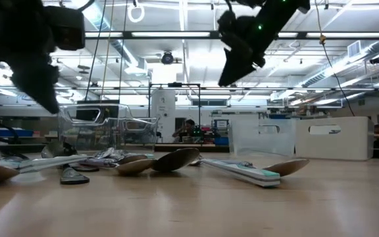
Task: Sort silverware by color (type)
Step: Put the green pattern spoon into the transparent bin
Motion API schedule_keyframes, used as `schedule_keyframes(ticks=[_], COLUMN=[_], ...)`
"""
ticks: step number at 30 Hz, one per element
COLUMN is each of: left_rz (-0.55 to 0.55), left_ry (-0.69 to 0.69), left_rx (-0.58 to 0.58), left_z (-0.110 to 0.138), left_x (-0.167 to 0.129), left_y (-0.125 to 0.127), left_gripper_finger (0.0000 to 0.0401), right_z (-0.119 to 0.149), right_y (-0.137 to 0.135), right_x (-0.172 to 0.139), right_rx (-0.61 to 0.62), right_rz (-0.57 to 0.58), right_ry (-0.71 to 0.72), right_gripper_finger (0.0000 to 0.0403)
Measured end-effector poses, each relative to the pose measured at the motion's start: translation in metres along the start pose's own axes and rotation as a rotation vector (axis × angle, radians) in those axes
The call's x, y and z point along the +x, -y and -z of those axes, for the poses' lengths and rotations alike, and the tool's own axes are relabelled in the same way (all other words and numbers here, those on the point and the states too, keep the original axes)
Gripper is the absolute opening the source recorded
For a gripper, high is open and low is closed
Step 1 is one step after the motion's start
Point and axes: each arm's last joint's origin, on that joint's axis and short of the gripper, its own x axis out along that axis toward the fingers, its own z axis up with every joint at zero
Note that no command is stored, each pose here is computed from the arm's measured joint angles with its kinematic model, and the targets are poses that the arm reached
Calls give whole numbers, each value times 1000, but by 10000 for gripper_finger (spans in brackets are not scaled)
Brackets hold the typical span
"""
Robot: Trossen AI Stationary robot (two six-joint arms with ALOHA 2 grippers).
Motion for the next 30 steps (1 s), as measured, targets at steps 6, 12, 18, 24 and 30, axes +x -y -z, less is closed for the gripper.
schedule_keyframes(ticks=[6,12,18,24,30], left_rz=[-5,-51,-32,-45,-136], left_ry=[-128,-230,-239,-248,-301], left_rx=[-83,-171,-237,-210,-25], left_z=[25,46,55,49,45], left_x=[1,-1,-2,3,15], left_y=[10,13,20,46,78], left_gripper_finger=[210,209,190,176,176], right_z=[1,8,26,36,36], right_y=[-26,-38,-42,-45,-45], right_x=[-12,-13,-5,-4,-3], right_rx=[-104,-166,-189,-192,-185], right_rz=[-72,-194,-225,-219,-209], right_ry=[62,64,41,24,30], right_gripper_finger=[154,153,153,153,153])
